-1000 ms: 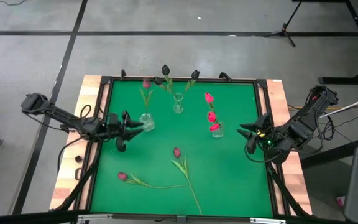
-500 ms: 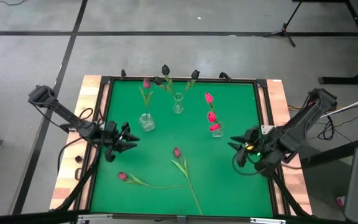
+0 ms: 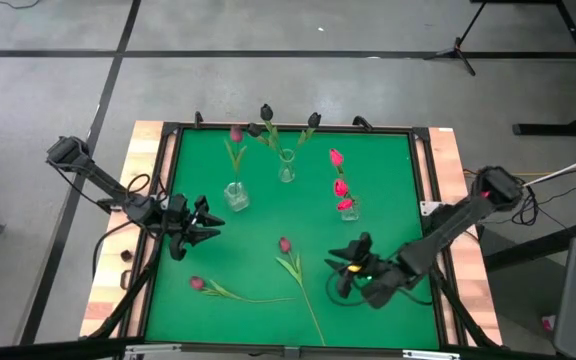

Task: Sort flowers into vase by color
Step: Put the right red tulip into the bottom left transparent vase

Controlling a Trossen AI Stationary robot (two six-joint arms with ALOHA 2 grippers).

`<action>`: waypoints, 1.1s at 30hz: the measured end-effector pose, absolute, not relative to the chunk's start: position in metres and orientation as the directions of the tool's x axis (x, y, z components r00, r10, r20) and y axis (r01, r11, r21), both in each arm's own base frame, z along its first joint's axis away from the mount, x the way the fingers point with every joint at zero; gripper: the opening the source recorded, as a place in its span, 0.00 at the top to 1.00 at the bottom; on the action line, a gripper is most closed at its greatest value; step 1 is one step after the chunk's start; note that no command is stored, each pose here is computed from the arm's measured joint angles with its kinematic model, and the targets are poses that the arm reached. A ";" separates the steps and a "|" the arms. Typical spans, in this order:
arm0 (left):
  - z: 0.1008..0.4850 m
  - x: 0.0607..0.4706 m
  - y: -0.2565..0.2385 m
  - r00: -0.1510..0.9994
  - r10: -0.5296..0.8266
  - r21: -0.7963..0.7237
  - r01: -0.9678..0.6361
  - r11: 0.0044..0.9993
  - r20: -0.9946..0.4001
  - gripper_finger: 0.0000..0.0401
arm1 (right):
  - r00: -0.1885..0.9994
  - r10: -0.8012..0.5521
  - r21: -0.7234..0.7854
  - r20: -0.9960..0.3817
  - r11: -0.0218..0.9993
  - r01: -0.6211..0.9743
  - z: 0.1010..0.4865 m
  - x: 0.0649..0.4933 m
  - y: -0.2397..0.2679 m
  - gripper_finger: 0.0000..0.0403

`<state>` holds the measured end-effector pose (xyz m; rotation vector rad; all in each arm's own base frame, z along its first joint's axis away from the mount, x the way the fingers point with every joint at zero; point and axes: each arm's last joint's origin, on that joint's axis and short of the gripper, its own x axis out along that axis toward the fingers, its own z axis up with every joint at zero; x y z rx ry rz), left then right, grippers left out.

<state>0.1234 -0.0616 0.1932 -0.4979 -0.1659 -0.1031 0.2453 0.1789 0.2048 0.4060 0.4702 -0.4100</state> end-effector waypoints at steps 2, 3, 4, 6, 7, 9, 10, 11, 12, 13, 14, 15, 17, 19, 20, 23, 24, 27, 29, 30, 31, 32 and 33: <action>0.193 0.123 -0.062 0.981 -0.058 -0.464 0.138 0.875 0.183 0.64 | 0.815 -0.295 0.260 -0.499 0.846 0.465 0.195 0.256 0.179 0.67; 0.193 0.123 -0.061 0.981 -0.056 -0.464 0.136 0.875 0.184 0.64 | 0.812 -0.303 0.254 -0.499 0.844 0.472 0.191 0.261 0.177 0.67; 0.193 0.123 -0.061 0.982 -0.047 -0.466 0.129 0.875 0.184 0.64 | 0.806 -0.307 0.243 -0.506 0.846 0.474 0.187 0.264 0.176 0.67; 0.194 0.123 -0.061 0.982 -0.033 -0.469 0.118 0.875 0.185 0.64 | 0.799 -0.285 0.240 -0.530 0.853 0.464 0.182 0.270 0.173 0.67; 0.194 0.123 -0.061 0.982 -0.030 -0.470 0.115 0.875 0.185 0.64 | 0.792 -0.264 0.236 -0.551 0.861 0.450 0.179 0.272 0.172 0.67; 0.194 0.123 -0.060 0.983 -0.019 -0.472 0.106 0.875 0.184 0.64 | 0.780 -0.218 0.252 -0.587 0.866 0.432 0.174 0.277 0.169 0.67; 0.194 0.123 -0.060 0.983 -0.015 -0.472 0.102 0.876 0.183 0.64 | 0.777 -0.201 0.260 -0.597 0.867 0.425 0.171 0.280 0.169 0.67; 0.194 0.123 -0.060 0.983 -0.013 -0.473 0.100 0.875 0.183 0.64 | 0.778 -0.181 0.263 -0.602 0.874 0.407 0.169 0.283 0.168 0.67; 0.194 0.123 -0.060 0.983 -0.013 -0.473 0.099 0.875 0.183 0.64 | 0.778 -0.166 0.261 -0.606 0.882 0.392 0.167 0.285 0.168 0.67; 0.194 0.123 -0.060 0.983 -0.013 -0.473 0.100 0.875 0.183 0.64 | 0.781 -0.160 0.255 -0.604 0.889 0.380 0.166 0.288 0.166 0.67; 0.194 0.123 -0.060 0.983 -0.013 -0.472 0.099 0.876 0.183 0.64 | 0.785 -0.160 0.249 -0.598 0.894 0.372 0.165 0.291 0.165 0.67; 0.194 0.123 -0.060 0.983 -0.013 -0.472 0.099 0.876 0.183 0.64 | 0.788 -0.163 0.242 -0.594 0.897 0.369 0.165 0.293 0.163 0.67; 0.194 0.123 -0.060 0.983 -0.013 -0.468 0.099 0.878 0.183 0.64 | 0.785 -0.177 0.217 -0.594 0.904 0.368 0.164 0.296 0.158 0.64; 0.194 0.123 -0.060 0.983 -0.013 -0.467 0.098 0.879 0.182 0.64 | 0.777 -0.195 0.193 -0.599 0.906 0.376 0.162 0.298 0.154 0.60; 0.193 0.123 -0.060 0.983 -0.013 -0.465 0.098 0.880 0.181 0.64 | 0.773 -0.202 0.183 -0.601 0.907 0.379 0.161 0.300 0.152 0.57; 0.192 0.124 -0.060 0.986 -0.015 -0.459 0.092 0.884 0.169 0.64 | 0.768 -0.208 0.184 -0.606 0.902 0.390 0.154 0.306 0.147 0.47; 0.192 0.124 -0.060 0.986 -0.015 -0.458 0.091 0.884 0.167 0.64 | 0.771 -0.194 0.199 -0.606 0.902 0.383 0.152 0.309 0.146 0.44; 0.192 0.124 -0.060 0.986 -0.015 -0.458 0.091 0.884 0.167 0.64 | 0.789 -0.148 0.243 -0.597 0.903 0.353 0.143 0.316 0.149 0.38; 0.192 0.124 -0.060 0.986 -0.015 -0.458 0.091 0.884 0.167 0.64 | 0.797 -0.147 0.240 -0.586 0.908 0.344 0.140 0.319 0.151 0.37; 0.192 0.124 -0.060 0.986 -0.015 -0.458 0.091 0.884 0.167 0.64 | 0.797 -0.152 0.237 -0.584 0.908 0.346 0.139 0.321 0.152 0.36; 0.192 0.124 -0.060 0.986 -0.015 -0.458 0.091 0.884 0.167 0.64 | 0.796 -0.155 0.233 -0.585 0.908 0.348 0.139 0.322 0.153 0.36; 0.192 0.124 -0.060 0.986 -0.015 -0.458 0.091 0.884 0.166 0.64 | 0.796 -0.160 0.231 -0.583 0.907 0.352 0.139 0.323 0.153 0.36; 0.192 0.124 -0.060 0.986 -0.015 -0.457 0.091 0.885 0.165 0.64 | 0.798 -0.168 0.229 -0.579 0.906 0.357 0.138 0.325 0.154 0.36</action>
